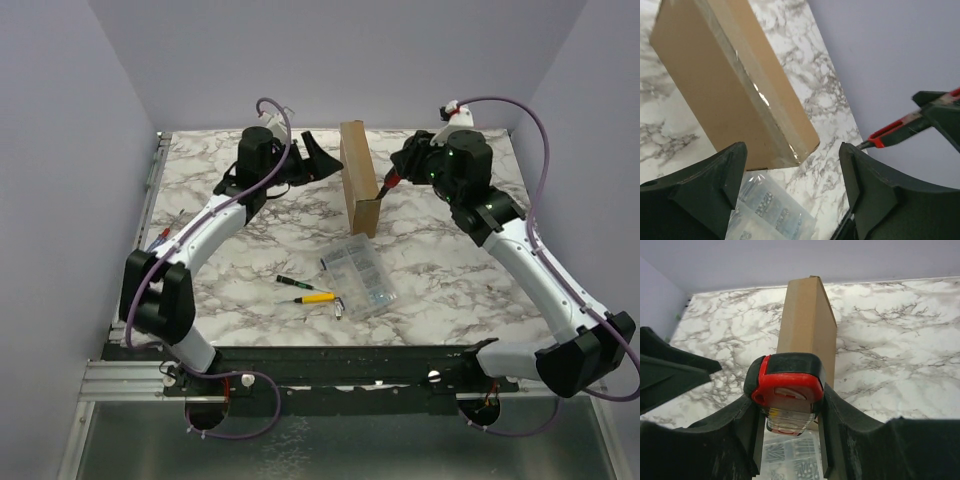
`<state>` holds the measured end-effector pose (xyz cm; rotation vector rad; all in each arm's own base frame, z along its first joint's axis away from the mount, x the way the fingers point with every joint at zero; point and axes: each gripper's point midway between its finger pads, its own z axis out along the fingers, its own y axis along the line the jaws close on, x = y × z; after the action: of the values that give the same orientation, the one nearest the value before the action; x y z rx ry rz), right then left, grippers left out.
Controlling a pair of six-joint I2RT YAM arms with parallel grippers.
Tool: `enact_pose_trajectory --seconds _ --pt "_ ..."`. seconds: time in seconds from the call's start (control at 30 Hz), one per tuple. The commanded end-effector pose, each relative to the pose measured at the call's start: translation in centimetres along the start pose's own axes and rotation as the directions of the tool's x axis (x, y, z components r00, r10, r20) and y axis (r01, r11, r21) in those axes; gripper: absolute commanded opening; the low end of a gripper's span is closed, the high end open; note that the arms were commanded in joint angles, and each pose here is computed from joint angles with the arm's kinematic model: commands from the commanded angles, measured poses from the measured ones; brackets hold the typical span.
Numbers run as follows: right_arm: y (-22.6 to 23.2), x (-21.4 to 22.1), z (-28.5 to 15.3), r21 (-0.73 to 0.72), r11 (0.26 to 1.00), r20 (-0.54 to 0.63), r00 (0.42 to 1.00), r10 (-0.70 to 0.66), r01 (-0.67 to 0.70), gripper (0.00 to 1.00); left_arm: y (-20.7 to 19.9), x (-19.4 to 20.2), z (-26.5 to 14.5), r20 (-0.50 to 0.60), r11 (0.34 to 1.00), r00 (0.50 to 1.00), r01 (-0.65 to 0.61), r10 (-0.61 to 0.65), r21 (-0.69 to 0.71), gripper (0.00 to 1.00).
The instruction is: Unpack the express box
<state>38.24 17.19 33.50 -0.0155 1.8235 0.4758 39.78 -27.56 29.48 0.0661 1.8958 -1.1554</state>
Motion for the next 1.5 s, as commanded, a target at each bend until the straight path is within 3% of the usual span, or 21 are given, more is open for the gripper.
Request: enact_pose_trajectory --seconds 0.0,0.3,0.53,0.73,1.47 --pt "-0.1 -1.8 0.2 0.159 0.982 0.071 0.991 -0.112 0.099 0.0 0.0 3.3 2.6 -0.181 0.987 0.975 0.141 -0.126 0.074 0.79" --pt "1.9 -1.0 0.5 0.194 0.969 0.068 0.984 -0.167 0.151 0.0 1.7 6.2 4.5 -0.244 0.991 0.964 0.124 -0.107 0.055 0.65" --pt "2.3 -0.7 0.8 0.191 0.968 0.057 0.982 -0.179 0.165 0.0 2.1 8.4 5.8 -0.288 0.991 0.953 0.118 -0.097 0.056 0.64" --pt "2.9 -0.3 1.3 0.18 0.969 0.048 0.983 -0.179 0.168 0.0 3.5 9.5 6.4 -0.303 0.992 0.946 0.126 -0.111 0.028 0.49" --pt "3.4 1.5 2.9 0.235 0.943 0.057 0.965 -0.254 0.234 0.0 4.2 10.9 6.2 -0.349 0.988 0.928 0.15 -0.128 0.036 0.38"
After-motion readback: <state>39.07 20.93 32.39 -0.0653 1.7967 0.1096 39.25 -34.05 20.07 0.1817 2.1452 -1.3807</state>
